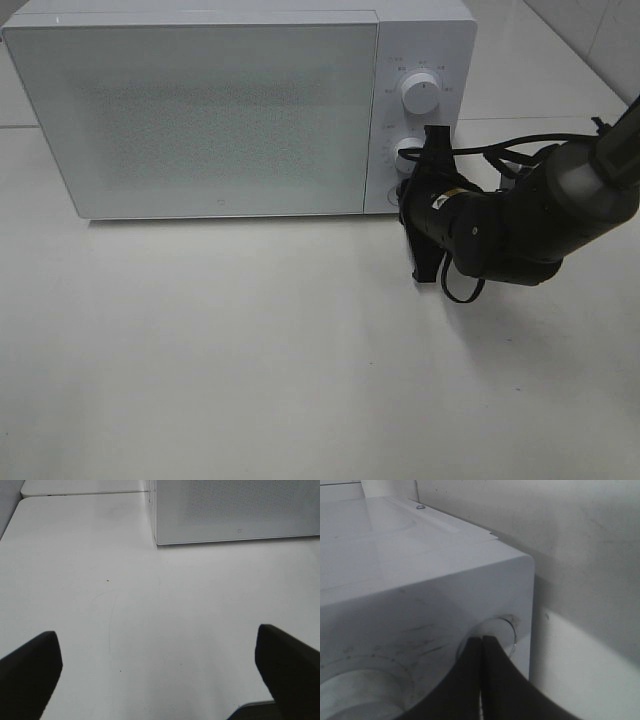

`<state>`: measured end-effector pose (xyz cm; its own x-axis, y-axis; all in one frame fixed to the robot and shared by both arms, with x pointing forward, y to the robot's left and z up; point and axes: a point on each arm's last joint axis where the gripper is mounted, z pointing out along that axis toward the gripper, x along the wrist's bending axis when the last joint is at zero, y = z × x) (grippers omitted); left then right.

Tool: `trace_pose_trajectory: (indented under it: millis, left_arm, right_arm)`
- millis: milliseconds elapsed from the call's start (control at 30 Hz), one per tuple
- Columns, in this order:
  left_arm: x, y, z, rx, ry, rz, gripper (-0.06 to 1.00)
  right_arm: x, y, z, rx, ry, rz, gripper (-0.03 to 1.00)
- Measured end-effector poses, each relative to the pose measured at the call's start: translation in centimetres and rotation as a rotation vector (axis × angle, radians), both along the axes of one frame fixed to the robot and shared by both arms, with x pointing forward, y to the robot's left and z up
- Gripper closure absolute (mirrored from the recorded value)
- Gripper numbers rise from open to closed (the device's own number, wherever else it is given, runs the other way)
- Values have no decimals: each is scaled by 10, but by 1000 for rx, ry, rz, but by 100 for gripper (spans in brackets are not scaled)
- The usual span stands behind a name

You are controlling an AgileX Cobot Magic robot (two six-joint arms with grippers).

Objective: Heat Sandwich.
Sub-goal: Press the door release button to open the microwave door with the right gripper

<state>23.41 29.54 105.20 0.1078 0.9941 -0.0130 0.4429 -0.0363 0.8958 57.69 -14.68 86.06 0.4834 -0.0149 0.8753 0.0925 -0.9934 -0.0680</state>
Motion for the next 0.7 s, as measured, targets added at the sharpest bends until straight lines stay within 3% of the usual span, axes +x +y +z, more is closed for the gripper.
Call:
trace_pose_trajectory:
  millis: [700]
  left_arm:
    - [0,0,0,0,0,0,-3]
  right_arm:
    - [8,4,-4,24,24,-27,95]
